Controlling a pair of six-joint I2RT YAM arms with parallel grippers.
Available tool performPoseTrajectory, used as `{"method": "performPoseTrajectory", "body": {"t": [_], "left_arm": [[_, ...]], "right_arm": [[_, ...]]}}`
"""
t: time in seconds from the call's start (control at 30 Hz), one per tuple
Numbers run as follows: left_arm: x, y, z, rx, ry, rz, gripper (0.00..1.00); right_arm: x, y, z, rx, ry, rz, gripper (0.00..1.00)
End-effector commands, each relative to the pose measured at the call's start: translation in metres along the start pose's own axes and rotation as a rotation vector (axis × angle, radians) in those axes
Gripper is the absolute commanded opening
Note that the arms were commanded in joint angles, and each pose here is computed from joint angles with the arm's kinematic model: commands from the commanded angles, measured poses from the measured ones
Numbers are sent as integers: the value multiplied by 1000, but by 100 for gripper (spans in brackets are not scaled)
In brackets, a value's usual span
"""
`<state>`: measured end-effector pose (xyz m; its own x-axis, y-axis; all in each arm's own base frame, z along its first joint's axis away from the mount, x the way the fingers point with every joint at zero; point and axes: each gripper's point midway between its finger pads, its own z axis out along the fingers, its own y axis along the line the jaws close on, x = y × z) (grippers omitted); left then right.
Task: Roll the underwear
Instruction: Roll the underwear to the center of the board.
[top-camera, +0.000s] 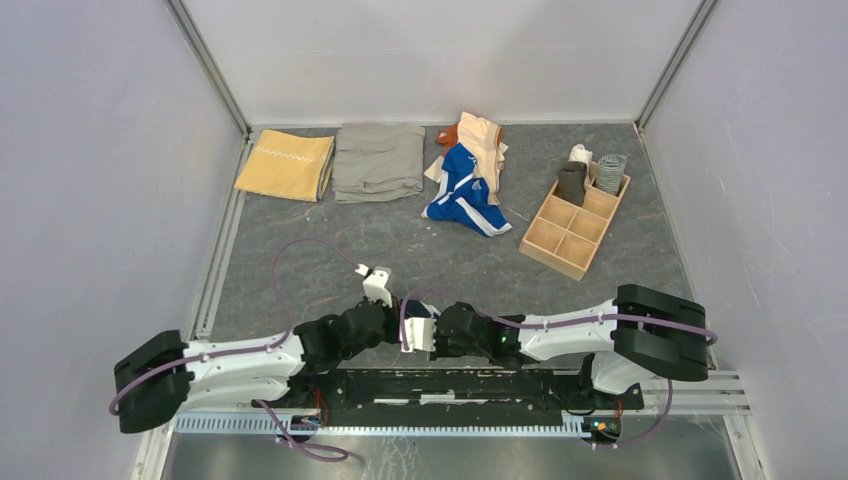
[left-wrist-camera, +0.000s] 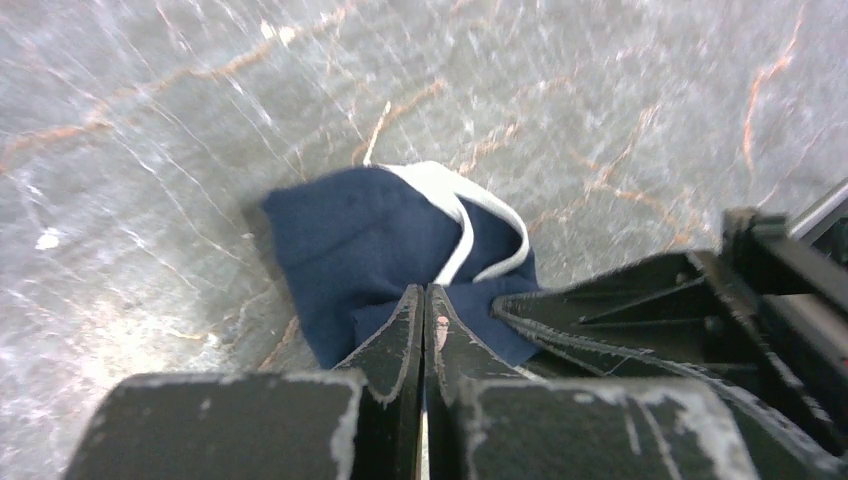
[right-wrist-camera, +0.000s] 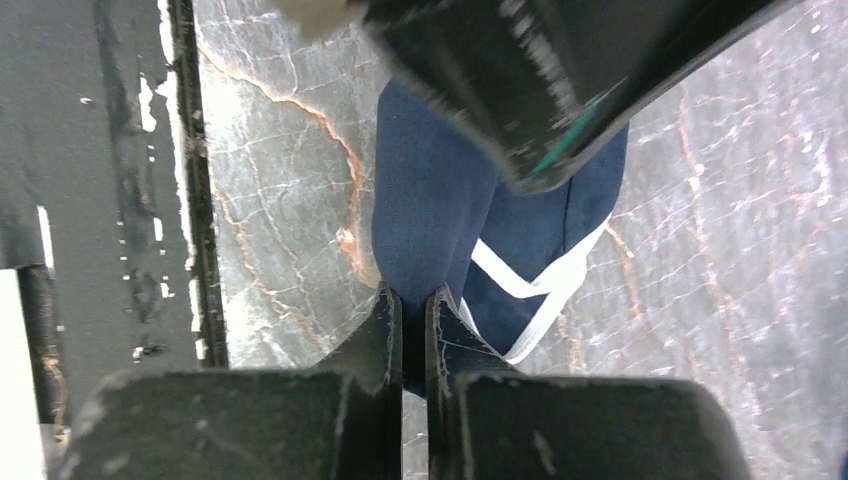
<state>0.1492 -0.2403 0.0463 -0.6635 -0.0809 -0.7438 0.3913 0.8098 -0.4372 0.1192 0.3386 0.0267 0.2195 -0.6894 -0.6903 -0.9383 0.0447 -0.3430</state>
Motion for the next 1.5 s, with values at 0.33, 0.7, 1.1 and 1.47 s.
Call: {"method": "performPoseTrajectory", "body": {"t": [0.33,0.7,1.1,1.47], "left_arm": [[-72,24,-57,-79,-299,-122,2],[-61,-7,-48,74,-229,-8,2],[-24,-42,-27,246,-58,89,2],[-3,-31,-16,218,-21,36,2]], "right_arm": [[20,36,-7,-361,145,508,0],[26,23,-2,-435,94,888,0],[48,18,6,-428,146,1037,2],[52,16,6,-433,144,1059,4]]}}
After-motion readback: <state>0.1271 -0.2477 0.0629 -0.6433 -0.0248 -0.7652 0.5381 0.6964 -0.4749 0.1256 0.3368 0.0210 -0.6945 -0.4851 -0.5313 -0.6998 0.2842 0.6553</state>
